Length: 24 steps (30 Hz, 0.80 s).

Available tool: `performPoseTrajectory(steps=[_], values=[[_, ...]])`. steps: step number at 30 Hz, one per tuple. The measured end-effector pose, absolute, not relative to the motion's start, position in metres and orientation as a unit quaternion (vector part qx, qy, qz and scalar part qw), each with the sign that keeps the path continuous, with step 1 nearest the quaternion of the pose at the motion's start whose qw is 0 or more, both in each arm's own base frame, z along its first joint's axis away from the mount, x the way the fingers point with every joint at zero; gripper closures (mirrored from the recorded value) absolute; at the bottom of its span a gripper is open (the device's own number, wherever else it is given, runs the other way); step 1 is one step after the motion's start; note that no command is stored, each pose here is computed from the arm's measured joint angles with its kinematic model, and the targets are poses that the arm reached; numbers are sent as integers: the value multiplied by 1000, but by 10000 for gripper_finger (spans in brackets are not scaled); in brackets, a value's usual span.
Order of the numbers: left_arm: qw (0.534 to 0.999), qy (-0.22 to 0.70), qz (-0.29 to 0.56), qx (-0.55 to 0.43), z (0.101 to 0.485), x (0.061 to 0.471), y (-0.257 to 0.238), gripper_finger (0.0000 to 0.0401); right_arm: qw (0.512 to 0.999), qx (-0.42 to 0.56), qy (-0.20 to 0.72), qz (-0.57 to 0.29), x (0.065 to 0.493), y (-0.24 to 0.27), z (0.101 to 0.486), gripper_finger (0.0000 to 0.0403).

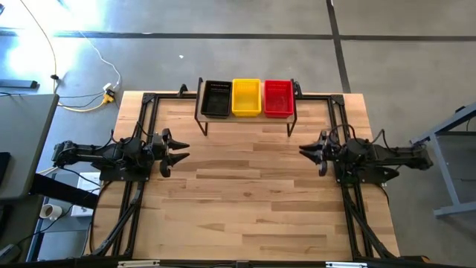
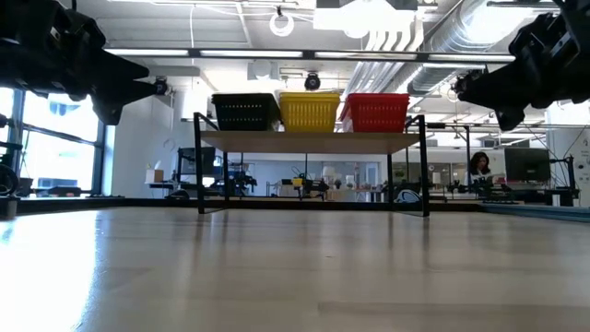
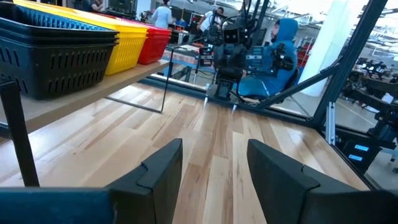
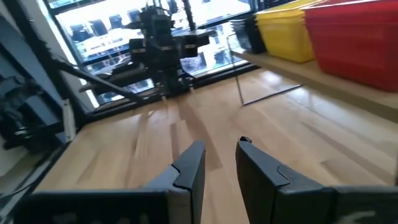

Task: Stack baskets on shelf by color
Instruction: Return to Home Position

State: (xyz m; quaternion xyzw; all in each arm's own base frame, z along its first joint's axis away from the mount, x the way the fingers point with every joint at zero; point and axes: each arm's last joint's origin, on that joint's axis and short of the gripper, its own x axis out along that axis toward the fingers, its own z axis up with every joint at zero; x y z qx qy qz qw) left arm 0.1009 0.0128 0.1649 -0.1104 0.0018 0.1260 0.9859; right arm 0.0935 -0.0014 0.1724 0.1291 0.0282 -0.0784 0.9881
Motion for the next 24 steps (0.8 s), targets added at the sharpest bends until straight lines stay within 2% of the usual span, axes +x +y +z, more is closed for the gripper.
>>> performPoseTrajectory(steps=[24], values=[[986,2,127,-110,165,101,13,231,984,150,31,-85,93,-2,172,328]])
